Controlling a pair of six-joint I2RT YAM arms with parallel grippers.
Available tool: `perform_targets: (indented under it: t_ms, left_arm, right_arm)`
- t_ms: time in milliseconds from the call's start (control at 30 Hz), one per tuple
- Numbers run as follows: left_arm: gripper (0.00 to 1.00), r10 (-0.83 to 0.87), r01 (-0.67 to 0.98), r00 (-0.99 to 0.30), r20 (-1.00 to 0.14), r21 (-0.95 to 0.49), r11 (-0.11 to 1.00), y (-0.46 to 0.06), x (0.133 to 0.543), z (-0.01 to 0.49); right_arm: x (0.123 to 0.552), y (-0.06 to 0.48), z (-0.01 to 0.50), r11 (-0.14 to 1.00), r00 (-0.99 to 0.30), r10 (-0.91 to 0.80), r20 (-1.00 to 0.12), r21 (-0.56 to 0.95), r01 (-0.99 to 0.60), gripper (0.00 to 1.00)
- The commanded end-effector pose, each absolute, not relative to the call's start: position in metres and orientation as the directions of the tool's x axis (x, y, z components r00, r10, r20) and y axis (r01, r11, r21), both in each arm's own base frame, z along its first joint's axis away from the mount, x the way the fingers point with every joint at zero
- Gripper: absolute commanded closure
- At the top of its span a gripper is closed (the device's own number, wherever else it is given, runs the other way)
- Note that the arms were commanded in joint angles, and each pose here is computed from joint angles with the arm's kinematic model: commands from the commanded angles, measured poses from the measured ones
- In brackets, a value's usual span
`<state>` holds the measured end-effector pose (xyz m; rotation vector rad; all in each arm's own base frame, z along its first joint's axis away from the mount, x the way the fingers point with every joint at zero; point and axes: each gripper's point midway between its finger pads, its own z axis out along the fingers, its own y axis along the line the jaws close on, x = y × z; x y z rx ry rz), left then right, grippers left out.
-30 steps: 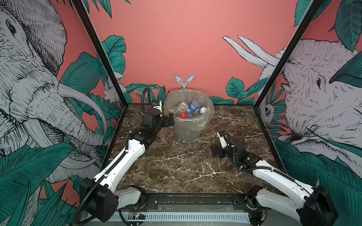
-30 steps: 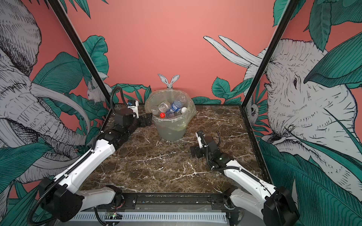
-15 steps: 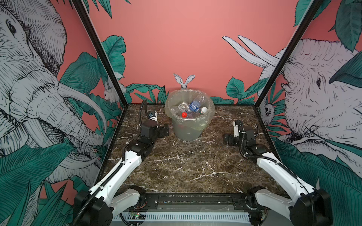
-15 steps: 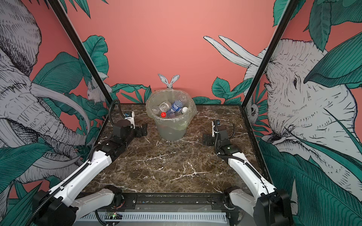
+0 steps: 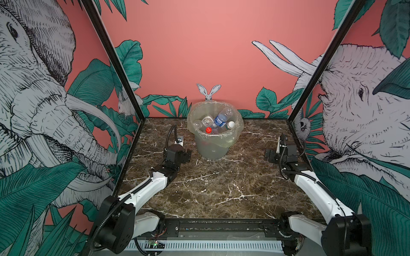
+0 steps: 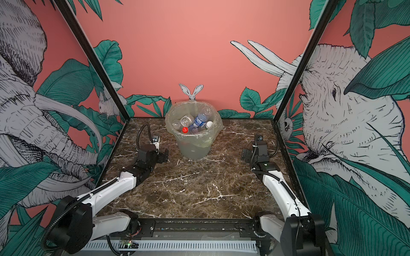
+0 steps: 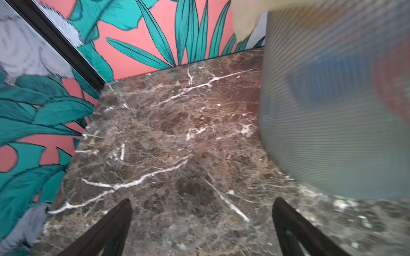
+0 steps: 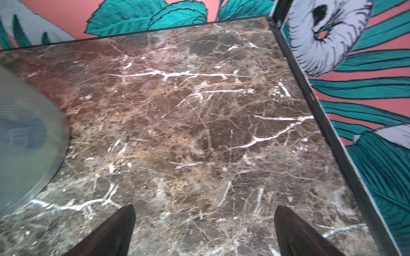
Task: Throw the plastic bottles in the bin
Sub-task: Reset both arms
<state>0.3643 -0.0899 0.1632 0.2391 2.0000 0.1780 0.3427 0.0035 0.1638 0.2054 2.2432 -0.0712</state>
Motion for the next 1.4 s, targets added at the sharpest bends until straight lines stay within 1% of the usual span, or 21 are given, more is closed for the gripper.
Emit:
perform_targets:
  t_ms: [0,100,167,267,367,567,733,833,1000,1100,1167,1233,1367]
  left_arm:
    - [0.00,0.293,-0.003,-0.281,-0.914,0.306,0.952,-0.071,0.381,0.191]
    - [0.00,0.251,-0.019,-0.276,-0.928,0.267,0.964,-0.054,0.391,0.177]
    - [0.00,0.220,0.005,-0.284,-0.933,0.228,0.974,-0.047,0.396,0.165]
    - [0.00,0.254,0.079,-0.299,-0.920,0.241,0.967,-0.053,0.404,0.158]
    - [0.00,0.248,0.095,-0.285,-0.926,0.230,0.968,-0.053,0.407,0.159]
    - [0.00,0.274,0.153,-0.310,-0.910,0.237,0.959,-0.056,0.398,0.153]
    - [0.00,0.283,0.150,-0.303,-0.910,0.248,0.957,-0.053,0.388,0.153]
    - [0.00,0.294,0.140,-0.319,-0.901,0.262,0.955,-0.049,0.383,0.141]
    - [0.00,0.288,0.138,-0.325,-0.901,0.257,0.957,-0.045,0.386,0.120]
    - [0.00,0.302,0.154,-0.313,-0.901,0.266,0.952,-0.045,0.390,0.119]
    - [0.00,0.290,0.163,-0.298,-0.909,0.251,0.954,-0.043,0.392,0.121]
    - [0.00,0.247,0.160,-0.309,-0.918,0.206,0.965,-0.035,0.395,0.117]
    - [0.00,0.166,0.170,-0.317,-0.934,0.116,0.979,-0.025,0.400,0.109]
  right_arm:
    - [0.353,-0.007,0.172,0.979,-0.584,0.125,-0.802,0.004,0.203,0.00]
    - [0.356,-0.012,0.164,0.979,-0.576,0.113,-0.810,-0.009,0.203,0.00]
    - [0.357,-0.014,0.161,0.979,-0.559,0.090,-0.824,-0.028,0.200,0.00]
    - [0.355,-0.018,0.156,0.978,-0.544,0.065,-0.837,-0.056,0.203,0.00]
    - [0.355,-0.020,0.153,0.975,-0.528,0.044,-0.848,-0.078,0.207,0.00]
    - [0.355,-0.025,0.142,0.970,-0.534,0.018,-0.845,-0.115,0.215,0.00]
    - [0.357,-0.029,0.141,0.964,-0.521,0.002,-0.854,-0.136,0.227,0.00]
    - [0.358,-0.031,0.140,0.961,-0.514,-0.026,-0.857,-0.164,0.224,0.00]
    - [0.362,-0.029,0.134,0.963,-0.495,-0.057,-0.867,-0.179,0.202,0.00]
    - [0.365,-0.026,0.131,0.966,-0.476,-0.067,-0.877,-0.176,0.189,0.00]
    - [0.367,-0.026,0.126,0.965,-0.479,-0.074,-0.875,-0.183,0.185,0.00]
    - [0.370,-0.025,0.121,0.965,-0.485,-0.087,-0.870,-0.195,0.176,0.01]
    - [0.376,-0.021,0.113,0.971,-0.450,-0.081,-0.889,-0.172,0.165,0.00]
